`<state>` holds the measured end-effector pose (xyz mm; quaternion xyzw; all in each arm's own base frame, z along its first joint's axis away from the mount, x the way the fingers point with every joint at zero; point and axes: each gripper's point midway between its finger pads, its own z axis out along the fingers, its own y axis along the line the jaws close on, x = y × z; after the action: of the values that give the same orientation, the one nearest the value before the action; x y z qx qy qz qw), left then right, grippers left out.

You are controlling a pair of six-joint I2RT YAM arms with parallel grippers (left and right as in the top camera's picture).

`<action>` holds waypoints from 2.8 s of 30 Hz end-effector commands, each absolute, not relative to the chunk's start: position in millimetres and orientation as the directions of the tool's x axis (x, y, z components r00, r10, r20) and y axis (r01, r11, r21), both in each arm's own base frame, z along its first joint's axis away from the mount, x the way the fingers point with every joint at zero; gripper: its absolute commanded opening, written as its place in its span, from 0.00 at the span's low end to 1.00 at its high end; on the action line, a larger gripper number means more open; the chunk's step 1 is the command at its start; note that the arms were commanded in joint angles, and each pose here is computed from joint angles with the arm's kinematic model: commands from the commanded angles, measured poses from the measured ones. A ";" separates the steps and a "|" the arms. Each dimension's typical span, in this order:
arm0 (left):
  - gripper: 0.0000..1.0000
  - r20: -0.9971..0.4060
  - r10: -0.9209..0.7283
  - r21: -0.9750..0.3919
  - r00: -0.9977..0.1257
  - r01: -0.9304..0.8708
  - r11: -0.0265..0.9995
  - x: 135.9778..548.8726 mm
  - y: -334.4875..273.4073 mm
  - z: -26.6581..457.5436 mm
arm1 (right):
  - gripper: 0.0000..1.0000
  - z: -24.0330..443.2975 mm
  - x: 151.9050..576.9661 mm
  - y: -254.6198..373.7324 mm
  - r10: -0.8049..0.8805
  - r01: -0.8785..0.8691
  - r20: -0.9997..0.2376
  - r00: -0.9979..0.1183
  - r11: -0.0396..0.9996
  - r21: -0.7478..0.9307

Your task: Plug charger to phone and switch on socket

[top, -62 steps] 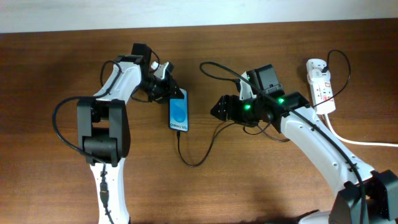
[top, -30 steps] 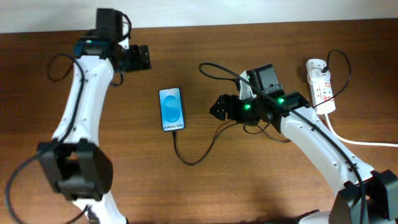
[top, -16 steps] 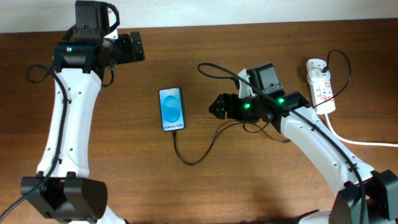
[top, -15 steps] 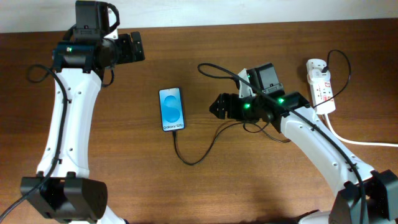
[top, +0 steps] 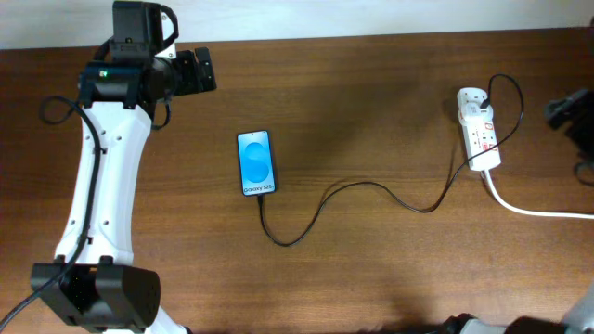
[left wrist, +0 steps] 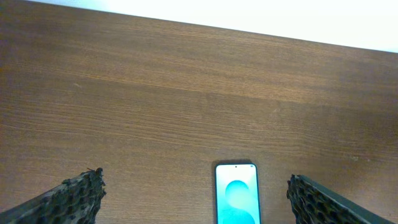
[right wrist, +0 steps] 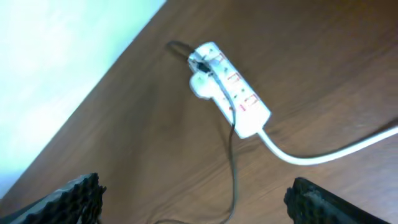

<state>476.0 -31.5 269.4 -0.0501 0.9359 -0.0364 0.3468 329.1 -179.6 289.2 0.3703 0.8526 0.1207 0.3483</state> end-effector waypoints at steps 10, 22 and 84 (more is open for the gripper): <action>0.99 -0.671 -0.120 -0.099 -0.732 -0.072 0.992 475.3 -28.8 283.1 | 0.98 135.0 421.2 -265.4 0.735 0.566 -0.418 -0.534 0.678 0.469; 0.99 -0.671 -0.120 -0.099 -0.732 -0.072 0.992 475.3 -28.8 283.1 | 0.99 33.3 441.3 -232.4 0.639 0.599 -0.330 -0.695 0.768 0.227; 0.99 -0.670 -0.122 -0.099 -0.732 -0.074 0.992 475.1 -27.9 282.9 | 0.99 -11.5 438.6 -183.4 0.644 0.591 -0.163 -0.748 0.757 0.278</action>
<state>476.1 -31.5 269.5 -0.0501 0.9358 -0.0365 0.3470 447.9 -218.4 15.7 0.3570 0.9155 0.0657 0.1732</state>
